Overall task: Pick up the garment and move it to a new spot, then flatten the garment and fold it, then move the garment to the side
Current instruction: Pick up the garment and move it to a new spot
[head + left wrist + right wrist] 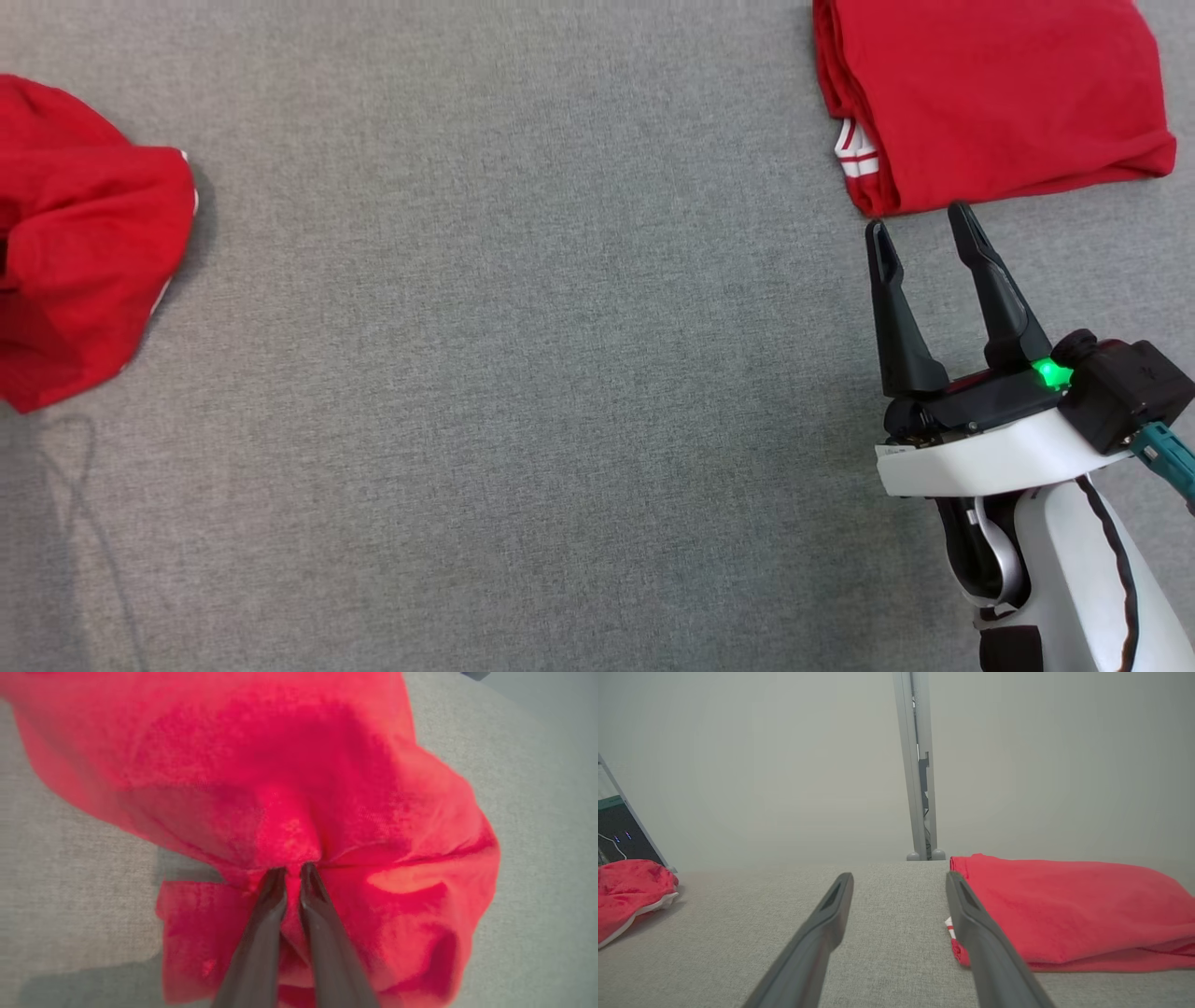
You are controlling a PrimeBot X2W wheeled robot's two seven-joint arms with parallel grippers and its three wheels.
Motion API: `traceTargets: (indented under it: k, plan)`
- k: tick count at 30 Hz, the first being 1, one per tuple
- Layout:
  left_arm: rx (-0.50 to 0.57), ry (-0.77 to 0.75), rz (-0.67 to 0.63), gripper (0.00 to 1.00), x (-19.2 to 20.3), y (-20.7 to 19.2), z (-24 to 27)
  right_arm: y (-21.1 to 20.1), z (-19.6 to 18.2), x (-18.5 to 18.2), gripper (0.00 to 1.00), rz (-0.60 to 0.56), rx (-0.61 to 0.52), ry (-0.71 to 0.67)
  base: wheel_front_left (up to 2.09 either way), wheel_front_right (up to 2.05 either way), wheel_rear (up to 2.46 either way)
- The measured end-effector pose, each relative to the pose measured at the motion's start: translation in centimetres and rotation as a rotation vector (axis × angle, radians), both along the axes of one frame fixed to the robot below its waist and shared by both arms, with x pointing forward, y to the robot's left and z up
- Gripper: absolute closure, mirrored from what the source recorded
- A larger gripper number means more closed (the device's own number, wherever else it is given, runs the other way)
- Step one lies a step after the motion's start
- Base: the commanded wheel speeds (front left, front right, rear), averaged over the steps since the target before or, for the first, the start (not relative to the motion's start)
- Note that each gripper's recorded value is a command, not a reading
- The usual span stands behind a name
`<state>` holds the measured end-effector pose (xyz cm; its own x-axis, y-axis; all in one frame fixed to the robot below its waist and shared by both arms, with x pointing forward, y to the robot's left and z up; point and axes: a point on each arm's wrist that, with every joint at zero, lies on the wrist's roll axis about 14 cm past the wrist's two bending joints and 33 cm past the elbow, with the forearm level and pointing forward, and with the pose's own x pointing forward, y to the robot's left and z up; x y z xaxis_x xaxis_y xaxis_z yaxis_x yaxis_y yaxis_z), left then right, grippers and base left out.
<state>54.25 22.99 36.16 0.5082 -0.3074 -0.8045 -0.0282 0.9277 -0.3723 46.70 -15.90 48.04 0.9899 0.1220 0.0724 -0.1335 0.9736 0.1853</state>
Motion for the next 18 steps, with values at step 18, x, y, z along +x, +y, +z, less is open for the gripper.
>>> traceTargets:
  k: [18]
  plan:
    - [0.084, -0.386, -0.316, 1.0, -1.8, -6.0, 13.1, -0.2, 5.3, -3.7, 0.0, -0.013, 0.026, -0.106, 0.0, 0.0, 0.0]
